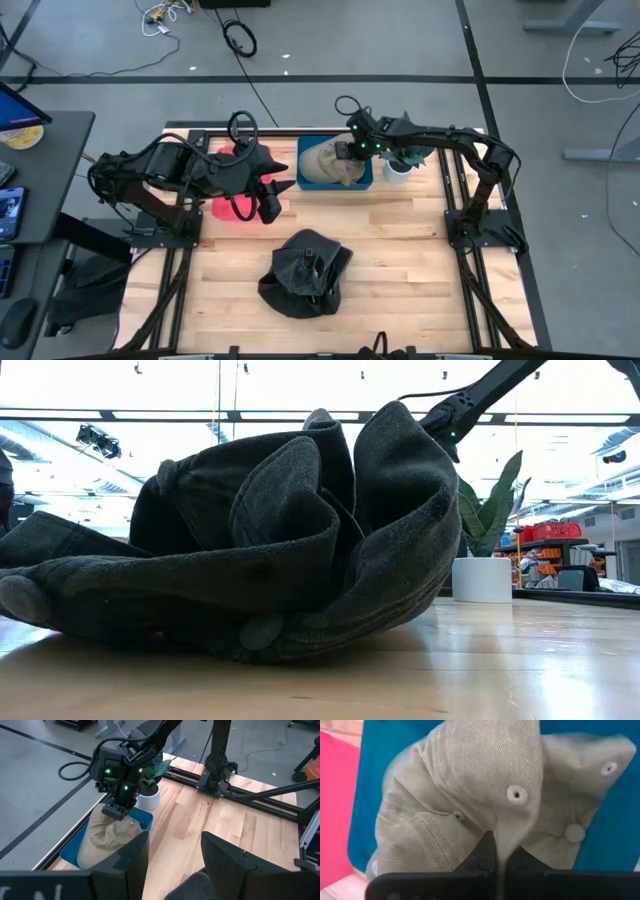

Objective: Pick & Place hat
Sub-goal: Put the brown cap into the blue bin, then put the top black cap into the red bin

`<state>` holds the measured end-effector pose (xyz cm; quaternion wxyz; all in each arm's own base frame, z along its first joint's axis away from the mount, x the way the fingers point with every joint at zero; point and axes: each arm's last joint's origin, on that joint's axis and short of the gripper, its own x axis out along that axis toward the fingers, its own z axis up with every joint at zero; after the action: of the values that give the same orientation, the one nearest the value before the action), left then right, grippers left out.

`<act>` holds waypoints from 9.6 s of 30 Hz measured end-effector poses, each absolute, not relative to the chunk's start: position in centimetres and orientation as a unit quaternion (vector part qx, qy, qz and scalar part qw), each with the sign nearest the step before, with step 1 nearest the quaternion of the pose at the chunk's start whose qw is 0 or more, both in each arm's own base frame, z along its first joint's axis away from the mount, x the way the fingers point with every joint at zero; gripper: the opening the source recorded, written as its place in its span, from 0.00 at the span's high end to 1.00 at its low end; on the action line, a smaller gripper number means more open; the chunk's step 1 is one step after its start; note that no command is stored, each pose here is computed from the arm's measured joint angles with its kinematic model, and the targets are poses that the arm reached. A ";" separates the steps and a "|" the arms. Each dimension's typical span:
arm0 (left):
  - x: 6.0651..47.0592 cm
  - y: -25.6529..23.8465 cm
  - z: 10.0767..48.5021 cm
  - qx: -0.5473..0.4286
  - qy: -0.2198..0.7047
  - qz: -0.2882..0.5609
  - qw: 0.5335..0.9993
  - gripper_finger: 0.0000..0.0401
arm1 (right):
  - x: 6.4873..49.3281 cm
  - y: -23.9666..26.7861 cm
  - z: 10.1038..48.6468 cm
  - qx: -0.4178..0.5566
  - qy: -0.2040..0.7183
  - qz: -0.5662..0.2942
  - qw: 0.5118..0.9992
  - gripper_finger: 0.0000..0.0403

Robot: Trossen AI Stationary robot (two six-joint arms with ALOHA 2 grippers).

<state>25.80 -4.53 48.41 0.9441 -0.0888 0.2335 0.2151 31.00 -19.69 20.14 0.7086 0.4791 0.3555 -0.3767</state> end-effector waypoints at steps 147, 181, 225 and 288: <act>33.2 -15.7 24.7 0.179 0.707 -0.060 0.681 0.98 | 29.6 3.1 31.9 0.243 0.418 -0.026 0.875 0.94; 22.4 -4.9 43.9 -0.294 -0.090 0.524 0.795 0.98 | 30.1 3.1 32.3 0.230 0.387 -0.024 0.893 0.94; 13.6 -1.6 27.5 -0.376 -0.070 0.555 0.738 0.98 | 31.0 3.2 33.4 0.296 0.319 -0.024 0.900 0.94; 15.5 1.7 16.6 -0.414 0.063 0.502 0.757 0.98 | 31.3 2.0 33.8 0.322 0.290 -0.045 0.900 0.94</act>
<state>15.54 1.75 16.59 0.7567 -0.4140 0.0625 0.5021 31.35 2.00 33.79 0.9003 0.3217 0.2897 -0.0451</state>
